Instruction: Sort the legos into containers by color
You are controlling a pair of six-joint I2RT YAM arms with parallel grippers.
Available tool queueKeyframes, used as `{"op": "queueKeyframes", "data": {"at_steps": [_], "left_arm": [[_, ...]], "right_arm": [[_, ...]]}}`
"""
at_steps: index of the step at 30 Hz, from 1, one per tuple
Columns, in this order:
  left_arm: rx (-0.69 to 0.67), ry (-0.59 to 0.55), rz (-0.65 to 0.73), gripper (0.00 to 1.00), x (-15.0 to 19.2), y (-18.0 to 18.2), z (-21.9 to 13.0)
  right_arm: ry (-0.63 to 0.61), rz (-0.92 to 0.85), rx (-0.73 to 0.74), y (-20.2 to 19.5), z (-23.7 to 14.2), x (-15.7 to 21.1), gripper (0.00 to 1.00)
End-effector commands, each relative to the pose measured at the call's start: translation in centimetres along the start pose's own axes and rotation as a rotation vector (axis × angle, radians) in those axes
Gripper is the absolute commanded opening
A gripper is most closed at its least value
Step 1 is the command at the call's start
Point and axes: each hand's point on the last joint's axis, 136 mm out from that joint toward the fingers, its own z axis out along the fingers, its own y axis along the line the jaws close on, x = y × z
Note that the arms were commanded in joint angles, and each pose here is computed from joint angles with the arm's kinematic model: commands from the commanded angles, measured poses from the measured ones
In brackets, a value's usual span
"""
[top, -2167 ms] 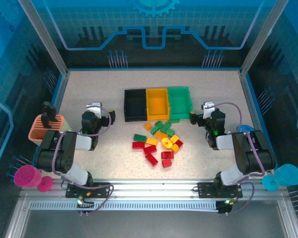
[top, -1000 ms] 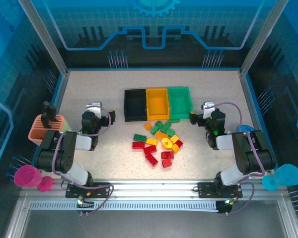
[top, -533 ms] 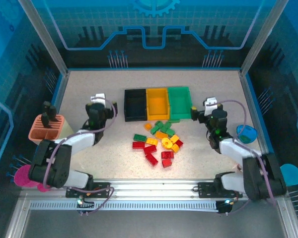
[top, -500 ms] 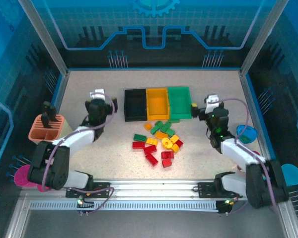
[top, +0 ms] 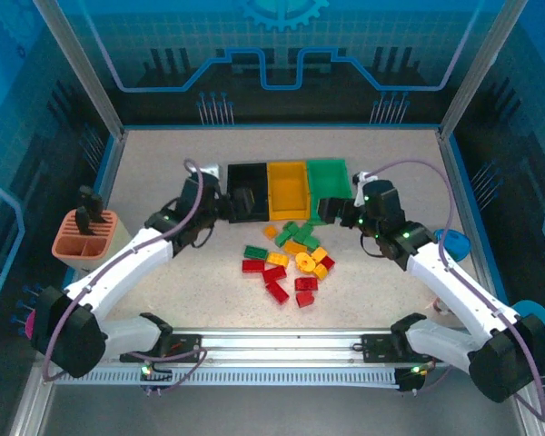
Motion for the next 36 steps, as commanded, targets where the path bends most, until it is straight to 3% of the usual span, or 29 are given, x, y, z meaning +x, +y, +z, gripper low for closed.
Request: {"op": "queueKeyframes", "data": {"at_steps": [1, 9, 20, 26, 36], "left_arm": [[-0.008, 0.100, -0.013, 0.95, 4.5, 0.0, -1.4], [0.002, 0.158, 0.033, 0.94, 8.0, -0.5, -2.5], [0.000, 0.270, 0.064, 0.90, 11.4, -0.6, -0.4], [-0.011, 0.318, 0.070, 0.88, 13.0, -0.3, -0.4], [-0.029, 0.389, 0.079, 0.87, 15.3, 0.0, 0.4]], "right_arm": [[0.102, -0.043, 0.059, 0.1, -1.0, 1.7, 1.00], [0.189, -0.053, 0.032, 1.7, -1.3, 3.6, 1.00], [0.271, -0.095, -0.010, 3.6, -0.8, 7.3, 1.00], [0.344, -0.098, -0.002, 3.7, -0.2, 10.2, 0.90], [0.388, -0.117, -0.008, 4.1, 0.8, 12.4, 0.89]]}}
